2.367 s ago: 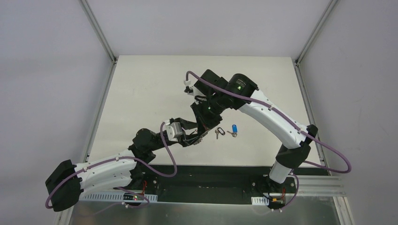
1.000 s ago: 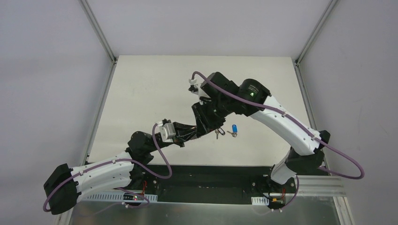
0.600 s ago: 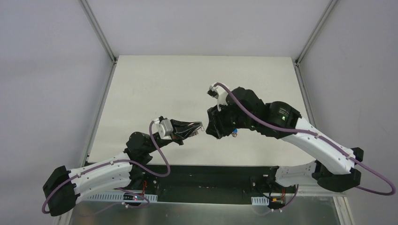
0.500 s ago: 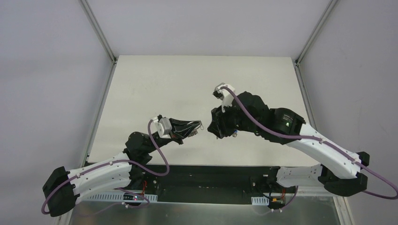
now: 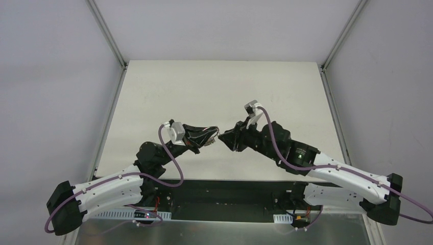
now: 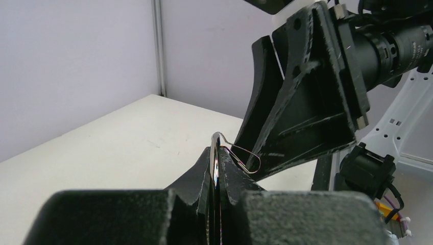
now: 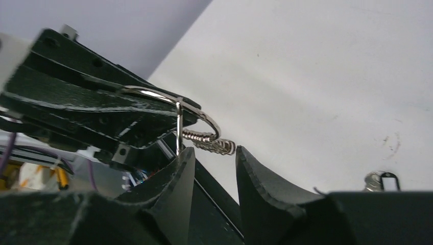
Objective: Put the keys on the keyring
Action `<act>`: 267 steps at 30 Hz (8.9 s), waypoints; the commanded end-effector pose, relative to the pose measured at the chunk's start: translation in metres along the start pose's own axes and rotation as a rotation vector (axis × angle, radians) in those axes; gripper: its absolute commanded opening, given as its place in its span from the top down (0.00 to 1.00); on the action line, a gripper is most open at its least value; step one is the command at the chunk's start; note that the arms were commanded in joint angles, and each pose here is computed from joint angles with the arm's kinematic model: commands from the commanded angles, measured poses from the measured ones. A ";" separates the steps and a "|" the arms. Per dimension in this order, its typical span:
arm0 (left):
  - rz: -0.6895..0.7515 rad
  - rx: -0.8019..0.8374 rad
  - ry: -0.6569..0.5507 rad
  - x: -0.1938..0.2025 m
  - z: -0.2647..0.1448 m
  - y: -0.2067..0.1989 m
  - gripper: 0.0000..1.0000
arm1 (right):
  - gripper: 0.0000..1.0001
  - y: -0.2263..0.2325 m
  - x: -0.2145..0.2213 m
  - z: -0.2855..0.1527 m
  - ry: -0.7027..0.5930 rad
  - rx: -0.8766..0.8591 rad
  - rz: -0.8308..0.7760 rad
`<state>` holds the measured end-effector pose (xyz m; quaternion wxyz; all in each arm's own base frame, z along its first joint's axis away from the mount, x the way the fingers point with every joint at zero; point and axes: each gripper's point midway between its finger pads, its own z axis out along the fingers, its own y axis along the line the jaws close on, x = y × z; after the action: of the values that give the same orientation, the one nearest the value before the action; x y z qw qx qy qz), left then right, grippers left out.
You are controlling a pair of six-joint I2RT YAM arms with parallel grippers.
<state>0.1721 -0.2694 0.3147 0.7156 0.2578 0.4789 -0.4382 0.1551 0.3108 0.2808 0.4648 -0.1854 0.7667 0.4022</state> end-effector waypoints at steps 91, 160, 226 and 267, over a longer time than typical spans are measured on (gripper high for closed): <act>-0.030 0.059 0.093 -0.022 -0.032 -0.018 0.60 | 1.00 0.065 -0.036 -0.071 0.458 -0.020 0.078; 0.202 0.343 0.196 0.025 -0.034 -0.051 0.75 | 1.00 0.052 0.019 -0.019 0.980 0.090 0.418; -0.039 -0.092 0.282 0.030 -0.008 0.008 1.00 | 0.34 -0.013 -0.022 -0.036 0.149 -0.004 0.247; -0.089 -0.049 0.244 0.017 -0.003 -0.003 1.00 | 0.71 0.020 -0.031 0.024 0.372 0.004 0.359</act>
<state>0.1780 -0.2718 0.2619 0.6150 0.2813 0.6254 -0.3893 0.1733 0.3341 0.2893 0.2301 -0.1117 0.8723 0.4168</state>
